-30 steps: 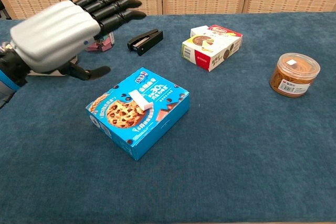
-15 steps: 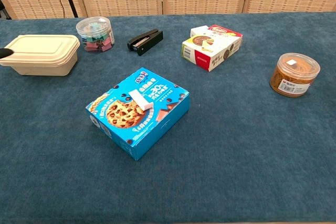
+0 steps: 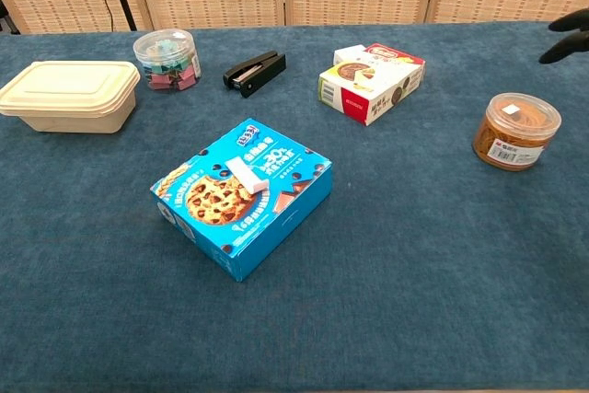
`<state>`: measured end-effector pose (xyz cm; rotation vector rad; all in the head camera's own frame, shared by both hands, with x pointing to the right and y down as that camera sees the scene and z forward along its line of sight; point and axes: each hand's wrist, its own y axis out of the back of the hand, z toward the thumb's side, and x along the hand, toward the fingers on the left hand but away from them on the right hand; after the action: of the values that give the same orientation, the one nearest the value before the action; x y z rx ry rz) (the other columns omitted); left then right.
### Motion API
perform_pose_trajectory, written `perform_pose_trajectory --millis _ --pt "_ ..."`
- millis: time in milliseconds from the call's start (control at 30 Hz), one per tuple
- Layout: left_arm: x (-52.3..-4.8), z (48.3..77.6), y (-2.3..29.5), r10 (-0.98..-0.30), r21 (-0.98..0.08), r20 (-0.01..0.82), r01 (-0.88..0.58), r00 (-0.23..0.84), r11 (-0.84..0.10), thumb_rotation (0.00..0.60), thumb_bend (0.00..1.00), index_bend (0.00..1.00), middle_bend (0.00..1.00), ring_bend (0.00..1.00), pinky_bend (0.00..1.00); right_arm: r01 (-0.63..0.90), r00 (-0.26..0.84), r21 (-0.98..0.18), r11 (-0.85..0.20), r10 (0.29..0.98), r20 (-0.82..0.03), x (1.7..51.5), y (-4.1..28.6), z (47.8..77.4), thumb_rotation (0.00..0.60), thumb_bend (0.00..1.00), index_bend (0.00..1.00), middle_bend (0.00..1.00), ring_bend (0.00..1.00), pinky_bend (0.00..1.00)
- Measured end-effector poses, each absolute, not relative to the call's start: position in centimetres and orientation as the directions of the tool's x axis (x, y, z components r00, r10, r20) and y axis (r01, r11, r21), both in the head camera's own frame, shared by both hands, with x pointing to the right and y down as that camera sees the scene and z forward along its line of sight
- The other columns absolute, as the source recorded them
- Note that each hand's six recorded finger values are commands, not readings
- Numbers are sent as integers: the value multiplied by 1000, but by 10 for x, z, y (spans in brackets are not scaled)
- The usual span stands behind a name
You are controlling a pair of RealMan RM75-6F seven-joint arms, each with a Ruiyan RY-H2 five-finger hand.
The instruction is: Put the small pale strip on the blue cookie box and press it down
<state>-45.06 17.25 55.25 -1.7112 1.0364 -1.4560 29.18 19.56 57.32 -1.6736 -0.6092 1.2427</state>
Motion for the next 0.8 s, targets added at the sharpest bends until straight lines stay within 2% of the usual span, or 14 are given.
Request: perform_pose_trajectory --millis 100,300,567,800 --pt "-461 545 176 -878 -860 476 -188 36 -474 600 267 0 0 0 0 -168 404 -887 -430 791 -460 271 192 574 600 798 189 0 0 0" --pt "-463 538 180 -883 -862 468 -201 38 -465 600 267 0 0 0 0 -216 511 -894 -393 735 -446 212 186 579 600 988 240 0 0 0" --pt "-465 523 184 -907 -877 418 -240 50 -417 600 267 0 0 0 0 -233 599 -897 -377 671 -437 146 186 595 600 1000 264 0 0 0" --pt "-467 524 184 -901 -868 430 -249 52 -429 600 267 0 0 0 0 -193 637 -893 -406 641 -428 99 185 607 600 1000 269 0 0 0"
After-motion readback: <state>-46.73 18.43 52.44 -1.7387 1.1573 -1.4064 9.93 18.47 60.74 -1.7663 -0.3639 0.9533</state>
